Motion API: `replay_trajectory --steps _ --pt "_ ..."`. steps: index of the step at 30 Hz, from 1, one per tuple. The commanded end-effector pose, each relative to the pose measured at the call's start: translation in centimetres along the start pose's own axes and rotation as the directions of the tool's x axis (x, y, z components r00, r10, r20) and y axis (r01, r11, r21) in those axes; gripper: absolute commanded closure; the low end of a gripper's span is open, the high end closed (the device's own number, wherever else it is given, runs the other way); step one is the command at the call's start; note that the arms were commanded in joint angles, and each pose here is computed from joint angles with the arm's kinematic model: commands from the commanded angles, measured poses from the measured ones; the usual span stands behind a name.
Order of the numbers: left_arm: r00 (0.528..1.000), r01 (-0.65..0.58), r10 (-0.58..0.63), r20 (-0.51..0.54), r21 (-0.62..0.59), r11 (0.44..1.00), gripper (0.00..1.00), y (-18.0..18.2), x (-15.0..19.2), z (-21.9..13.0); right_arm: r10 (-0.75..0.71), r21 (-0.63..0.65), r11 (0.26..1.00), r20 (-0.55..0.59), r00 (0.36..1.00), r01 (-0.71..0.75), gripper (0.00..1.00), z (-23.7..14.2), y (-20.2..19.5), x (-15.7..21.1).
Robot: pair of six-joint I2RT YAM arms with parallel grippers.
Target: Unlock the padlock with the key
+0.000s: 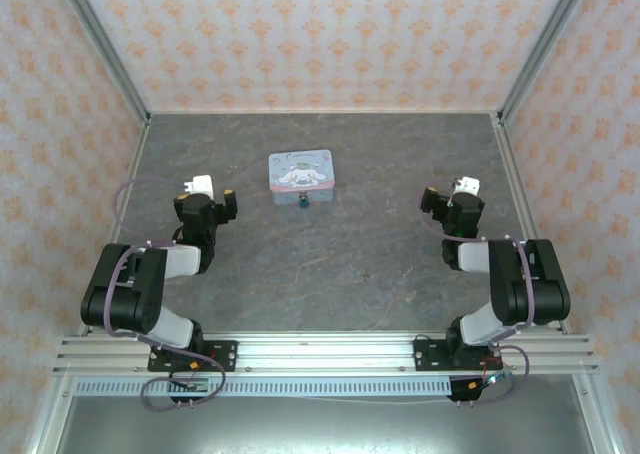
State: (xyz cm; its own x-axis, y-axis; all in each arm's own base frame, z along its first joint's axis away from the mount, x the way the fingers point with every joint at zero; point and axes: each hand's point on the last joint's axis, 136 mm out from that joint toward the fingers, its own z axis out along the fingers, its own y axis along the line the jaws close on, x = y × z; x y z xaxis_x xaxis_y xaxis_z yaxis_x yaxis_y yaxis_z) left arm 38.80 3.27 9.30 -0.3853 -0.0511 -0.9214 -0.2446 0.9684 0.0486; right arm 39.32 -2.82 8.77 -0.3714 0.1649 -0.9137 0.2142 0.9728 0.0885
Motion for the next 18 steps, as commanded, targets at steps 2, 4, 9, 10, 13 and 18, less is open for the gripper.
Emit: replay_trajectory --steps 2,4,9,10,13,18 --pt "1.000 -0.013 0.013 0.000 0.013 1.000 0.00 -0.52 -0.30 0.19 0.019 -0.007 1.000 0.003 1.000 -0.019 0.01 0.05 0.05 -0.13" --pt "1.000 -0.013 0.013 0.000 0.014 1.000 0.00 -0.54 -0.31 0.19 0.019 -0.006 1.000 0.001 1.000 -0.019 0.01 0.08 0.04 -0.10" --pt "1.000 -0.014 0.014 -0.001 0.015 1.000 0.00 -0.55 -0.27 0.19 0.018 -0.009 1.000 -0.001 1.000 -0.018 0.01 0.08 0.11 -0.06" --pt "1.000 -0.013 0.013 0.000 0.015 1.000 0.00 -0.56 -0.29 0.19 0.018 -0.007 1.000 -0.002 1.000 -0.018 0.01 0.10 0.07 -0.01" --pt "1.000 -0.013 0.013 0.000 0.015 1.000 0.00 -0.57 -0.32 0.19 0.018 -0.007 1.000 -0.003 1.000 -0.018 0.01 0.10 0.06 0.00" --pt "1.000 -0.012 0.012 -0.001 0.015 1.000 0.00 -0.55 -0.35 0.22 0.018 -0.009 1.000 0.000 1.000 -0.018 0.01 0.12 0.11 -0.13"
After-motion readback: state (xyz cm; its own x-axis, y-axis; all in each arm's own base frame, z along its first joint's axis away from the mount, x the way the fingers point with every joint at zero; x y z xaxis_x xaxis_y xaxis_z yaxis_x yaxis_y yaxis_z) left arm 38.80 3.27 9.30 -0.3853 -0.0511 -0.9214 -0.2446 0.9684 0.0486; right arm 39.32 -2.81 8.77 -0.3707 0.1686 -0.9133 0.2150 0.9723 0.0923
